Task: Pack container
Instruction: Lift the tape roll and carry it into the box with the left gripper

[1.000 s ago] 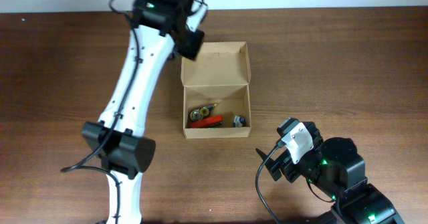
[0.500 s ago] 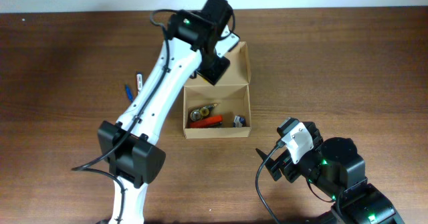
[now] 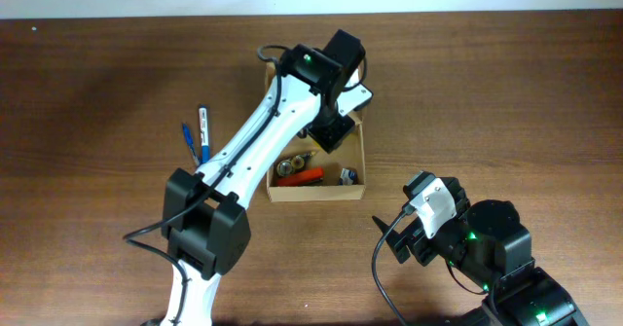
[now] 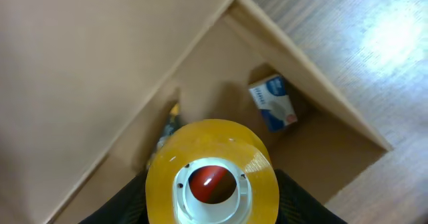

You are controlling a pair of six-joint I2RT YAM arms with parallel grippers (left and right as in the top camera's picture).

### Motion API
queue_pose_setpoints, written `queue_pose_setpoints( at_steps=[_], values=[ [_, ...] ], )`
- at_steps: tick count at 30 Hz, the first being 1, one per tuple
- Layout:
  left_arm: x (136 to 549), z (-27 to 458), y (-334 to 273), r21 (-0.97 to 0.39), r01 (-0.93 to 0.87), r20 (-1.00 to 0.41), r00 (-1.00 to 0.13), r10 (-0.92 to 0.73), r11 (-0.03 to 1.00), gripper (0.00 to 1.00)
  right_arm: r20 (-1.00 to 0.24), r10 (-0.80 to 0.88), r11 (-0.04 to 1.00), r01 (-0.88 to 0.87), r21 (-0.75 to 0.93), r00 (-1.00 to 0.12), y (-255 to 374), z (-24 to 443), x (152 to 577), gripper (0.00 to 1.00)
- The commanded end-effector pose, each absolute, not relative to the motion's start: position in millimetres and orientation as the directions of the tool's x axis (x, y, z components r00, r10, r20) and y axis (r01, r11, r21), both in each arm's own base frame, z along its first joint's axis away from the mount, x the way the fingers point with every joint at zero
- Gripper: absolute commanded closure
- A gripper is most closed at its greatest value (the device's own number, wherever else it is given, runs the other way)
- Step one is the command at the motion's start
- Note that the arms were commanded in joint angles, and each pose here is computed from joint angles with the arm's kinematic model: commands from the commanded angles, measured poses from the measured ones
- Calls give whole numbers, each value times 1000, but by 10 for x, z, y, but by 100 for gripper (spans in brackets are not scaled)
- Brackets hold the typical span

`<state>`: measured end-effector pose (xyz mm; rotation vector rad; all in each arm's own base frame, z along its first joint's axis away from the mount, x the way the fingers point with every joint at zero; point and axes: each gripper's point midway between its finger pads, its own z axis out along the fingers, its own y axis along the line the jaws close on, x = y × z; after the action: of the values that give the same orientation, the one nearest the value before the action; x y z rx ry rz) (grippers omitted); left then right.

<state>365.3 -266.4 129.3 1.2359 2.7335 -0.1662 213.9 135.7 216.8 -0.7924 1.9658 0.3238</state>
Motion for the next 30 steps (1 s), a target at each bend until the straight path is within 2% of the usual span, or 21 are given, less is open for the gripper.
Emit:
queue_pose_setpoints(
  at_steps=[1,30],
  values=[
    [3558,1414,-2808,-92,793,-231,-605,762,602,75,-854,-403,752,-651,-104,-329,1362,2152,2139,1],
    [3776,794,-2939,-37,800,-316,-577,753,598,75,-854,-403,752,-651,-104,-329,1362,2152,2139,1]
  ],
)
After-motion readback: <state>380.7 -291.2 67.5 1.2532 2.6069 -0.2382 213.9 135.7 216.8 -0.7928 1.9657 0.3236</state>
